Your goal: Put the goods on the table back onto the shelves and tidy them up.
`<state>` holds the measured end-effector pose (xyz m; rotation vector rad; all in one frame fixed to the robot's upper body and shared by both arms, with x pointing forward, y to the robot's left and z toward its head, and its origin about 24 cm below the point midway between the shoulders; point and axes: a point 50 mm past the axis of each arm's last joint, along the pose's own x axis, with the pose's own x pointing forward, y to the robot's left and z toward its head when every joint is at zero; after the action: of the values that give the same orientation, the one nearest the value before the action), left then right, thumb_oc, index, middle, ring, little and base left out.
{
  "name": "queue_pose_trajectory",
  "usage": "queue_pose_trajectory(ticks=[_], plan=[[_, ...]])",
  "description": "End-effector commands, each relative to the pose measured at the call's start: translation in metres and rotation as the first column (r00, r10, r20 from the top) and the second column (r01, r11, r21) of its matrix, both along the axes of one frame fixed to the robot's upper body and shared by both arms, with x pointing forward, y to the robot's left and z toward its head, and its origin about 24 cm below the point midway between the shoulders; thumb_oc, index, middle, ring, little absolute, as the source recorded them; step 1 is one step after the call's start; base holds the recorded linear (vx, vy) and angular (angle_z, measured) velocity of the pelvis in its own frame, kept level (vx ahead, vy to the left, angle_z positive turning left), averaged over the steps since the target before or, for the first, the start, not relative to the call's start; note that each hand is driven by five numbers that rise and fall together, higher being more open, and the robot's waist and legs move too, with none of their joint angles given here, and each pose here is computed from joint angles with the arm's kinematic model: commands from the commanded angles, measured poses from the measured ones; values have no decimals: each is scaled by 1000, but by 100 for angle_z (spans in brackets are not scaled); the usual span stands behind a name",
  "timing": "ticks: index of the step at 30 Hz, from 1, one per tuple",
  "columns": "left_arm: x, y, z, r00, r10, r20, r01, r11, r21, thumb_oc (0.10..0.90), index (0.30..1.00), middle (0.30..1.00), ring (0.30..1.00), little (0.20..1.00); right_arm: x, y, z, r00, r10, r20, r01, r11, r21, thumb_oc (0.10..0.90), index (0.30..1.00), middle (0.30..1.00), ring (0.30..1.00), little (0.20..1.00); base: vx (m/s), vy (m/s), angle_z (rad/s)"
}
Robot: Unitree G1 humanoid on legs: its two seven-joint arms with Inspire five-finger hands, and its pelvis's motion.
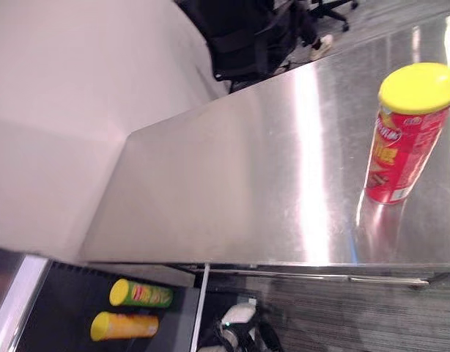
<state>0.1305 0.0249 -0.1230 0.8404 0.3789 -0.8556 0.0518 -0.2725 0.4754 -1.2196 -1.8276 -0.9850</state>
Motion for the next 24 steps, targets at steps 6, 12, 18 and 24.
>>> queue_pose_trajectory(ticks=[6, 12, 18, 24], plan=[[20, -50, 28, 997, 15, 75, -3, 987, -162, 800, 900, 900, 900, 900, -26, -7, -12, 991, 40, 130, -44, 999, 29, 800, 900, 900, 900, 900, -19, 53, -4], [24, -62, 38, 993, -18, 117, 42, 979, -200, 800, 900, 900, 900, 900, -18, -9, -11, 998, 41, 53, -43, 998, 46, 800, 900, 900, 900, 900, -67, 87, -13], [49, -68, 59, 974, -17, 227, 69, 972, -223, 800, 900, 900, 900, 900, -12, 3, -14, 996, 87, -23, -87, 996, 0, 800, 900, 900, 900, 900, -350, 16, -17], [49, -59, 54, 980, 39, 195, 6, 975, -223, 800, 900, 900, 900, 900, -3, 7, -15, 989, 100, -112, -99, 995, 15, 800, 900, 900, 900, 900, -309, -225, -16]])
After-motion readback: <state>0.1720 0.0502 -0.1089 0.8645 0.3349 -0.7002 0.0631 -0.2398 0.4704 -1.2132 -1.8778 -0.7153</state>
